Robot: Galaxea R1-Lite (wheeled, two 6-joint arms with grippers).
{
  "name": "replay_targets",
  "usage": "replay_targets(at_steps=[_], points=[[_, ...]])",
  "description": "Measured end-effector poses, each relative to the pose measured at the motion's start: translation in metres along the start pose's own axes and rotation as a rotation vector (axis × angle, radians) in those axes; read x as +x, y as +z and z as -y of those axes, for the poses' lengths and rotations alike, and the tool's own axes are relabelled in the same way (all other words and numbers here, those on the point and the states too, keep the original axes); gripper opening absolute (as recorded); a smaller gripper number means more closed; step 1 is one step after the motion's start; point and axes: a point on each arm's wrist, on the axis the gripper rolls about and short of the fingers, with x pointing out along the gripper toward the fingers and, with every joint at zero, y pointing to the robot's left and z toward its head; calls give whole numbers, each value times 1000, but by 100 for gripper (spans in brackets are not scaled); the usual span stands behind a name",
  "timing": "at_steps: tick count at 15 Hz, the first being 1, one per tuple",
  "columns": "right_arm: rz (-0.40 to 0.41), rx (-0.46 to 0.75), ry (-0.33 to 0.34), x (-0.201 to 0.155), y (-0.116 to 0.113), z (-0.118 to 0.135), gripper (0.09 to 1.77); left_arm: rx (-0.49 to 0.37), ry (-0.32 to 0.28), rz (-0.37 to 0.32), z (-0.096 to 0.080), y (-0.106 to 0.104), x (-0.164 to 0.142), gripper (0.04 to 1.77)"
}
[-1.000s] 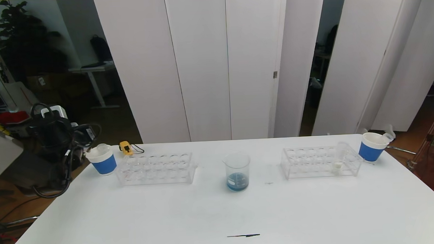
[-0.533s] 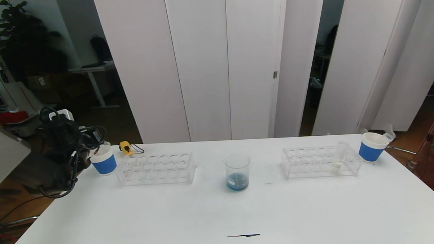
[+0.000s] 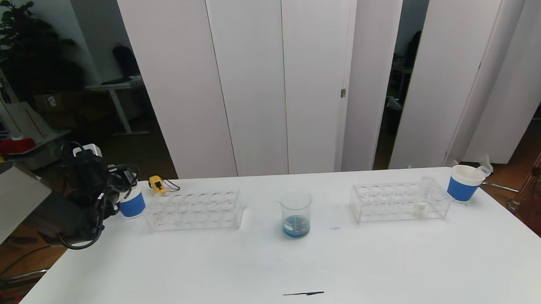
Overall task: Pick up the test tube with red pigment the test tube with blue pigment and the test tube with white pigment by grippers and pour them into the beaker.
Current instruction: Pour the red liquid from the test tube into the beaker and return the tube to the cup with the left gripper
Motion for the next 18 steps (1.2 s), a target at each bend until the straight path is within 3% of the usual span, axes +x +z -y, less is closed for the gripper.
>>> replay_targets(at_steps=[3,4,5,6,7,8,18], points=[[0,0,0,0,0,0,175,3,0,-4,0,-2,0,58],[0,0,0,0,0,0,175,5,-1,-3,0,-1,0,68],[0,0,0,0,0,0,175,10,0,-2,0,-1,0,90],[0,0,0,0,0,0,175,10,0,-1,0,-1,0,130],[0,0,0,0,0,0,175,10,0,0,0,0,0,158],[0,0,0,0,0,0,175,10,-1,1,0,0,0,172],[0,0,0,0,0,0,175,8,-24,45,8,19,-8,173]])
